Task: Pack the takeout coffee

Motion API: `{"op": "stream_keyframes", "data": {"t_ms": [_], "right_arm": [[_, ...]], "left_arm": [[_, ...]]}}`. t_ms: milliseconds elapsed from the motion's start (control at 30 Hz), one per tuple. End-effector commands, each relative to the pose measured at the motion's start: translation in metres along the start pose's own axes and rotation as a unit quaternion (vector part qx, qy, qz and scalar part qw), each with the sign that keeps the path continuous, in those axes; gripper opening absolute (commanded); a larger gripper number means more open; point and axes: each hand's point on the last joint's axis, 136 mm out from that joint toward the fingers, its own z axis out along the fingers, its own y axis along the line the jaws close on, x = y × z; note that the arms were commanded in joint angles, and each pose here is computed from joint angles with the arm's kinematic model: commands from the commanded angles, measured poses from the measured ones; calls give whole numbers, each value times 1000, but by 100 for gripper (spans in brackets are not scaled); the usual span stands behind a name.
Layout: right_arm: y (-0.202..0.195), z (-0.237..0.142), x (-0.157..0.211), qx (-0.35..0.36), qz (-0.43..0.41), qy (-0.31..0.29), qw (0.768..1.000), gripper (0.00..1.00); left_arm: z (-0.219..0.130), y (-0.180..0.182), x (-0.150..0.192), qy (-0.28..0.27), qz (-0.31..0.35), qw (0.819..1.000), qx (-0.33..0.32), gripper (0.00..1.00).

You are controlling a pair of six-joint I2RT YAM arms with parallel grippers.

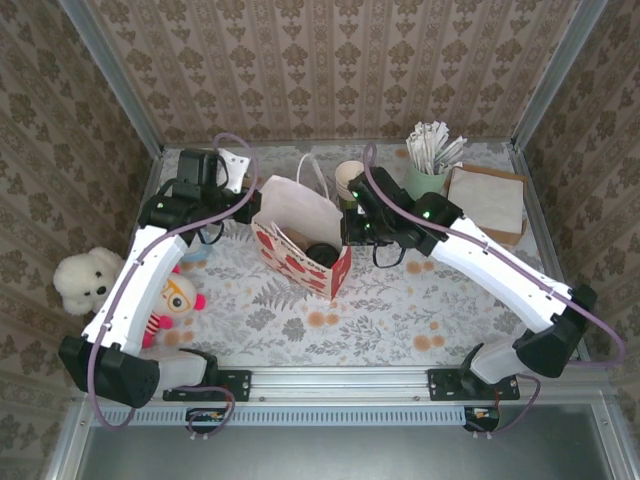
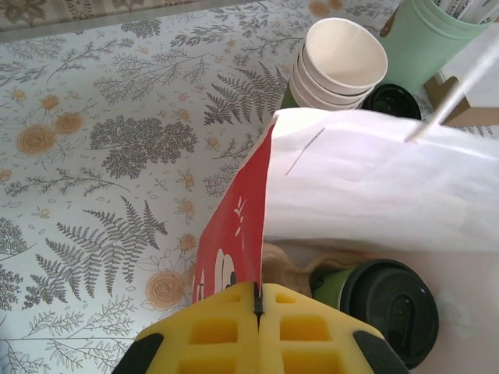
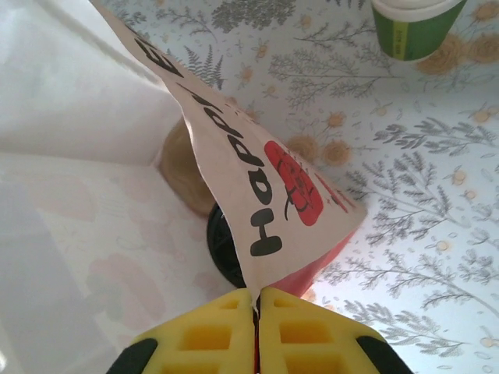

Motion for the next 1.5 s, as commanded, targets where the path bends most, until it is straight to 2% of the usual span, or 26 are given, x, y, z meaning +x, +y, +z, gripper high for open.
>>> {"op": "stream_keyframes", "data": {"t_ms": [0, 200, 300, 533, 567, 733, 800, 900, 1000, 1067, 1200, 1300, 1400, 1467], "right_arm": [[-3, 3, -7, -1, -45, 21, 999, 7], [-14, 15, -24, -3, -74, 46, 996, 7], [-23, 20, -30, 2, -81, 58, 995, 11], [-33, 26, -68, -15, -73, 33, 997, 13], [-33, 28, -73, -17, -72, 28, 997, 13], [-39, 33, -86, -8, -62, 20, 998, 32], [-41, 32, -90, -12, -56, 16, 998, 33], [-43, 21, -100, -6, -55, 1, 998, 40], [-56, -1, -113, 28, -63, -35, 997, 65], [-76, -21, -122, 64, -60, -66, 994, 76], [-124, -47, -133, 98, -33, -116, 988, 86], [-174, -54, -141, 107, 22, -152, 982, 84], [-201, -53, -144, 79, 0, -170, 982, 72], [-220, -50, -145, 95, -24, -168, 981, 62]], "left_arm": [[-5, 0, 5, -1, -28, 999, -18, 0], [2, -5, 3, -11, -101, 995, -5, 0], [7, -10, 5, -9, -131, 991, -2, 2], [16, -12, 0, -18, -195, 980, -22, 5], [19, -21, 0, -15, -193, 981, -15, 5], [21, -17, 2, -13, -218, 975, -30, 6], [21, -14, 4, -16, -234, 971, -39, 8], [16, -7, 7, -31, -250, 966, -53, 23], [5, 0, 7, -45, -246, 966, -61, 44], [-5, 11, 5, -56, -256, 964, -53, 55], [-26, 25, 0, -82, -249, 964, -42, 75], [-39, 28, -6, -111, -222, 968, -44, 87], [-51, 35, -10, -140, -209, 966, -58, 99], [-54, 41, -9, -153, -207, 964, -70, 100]]}}
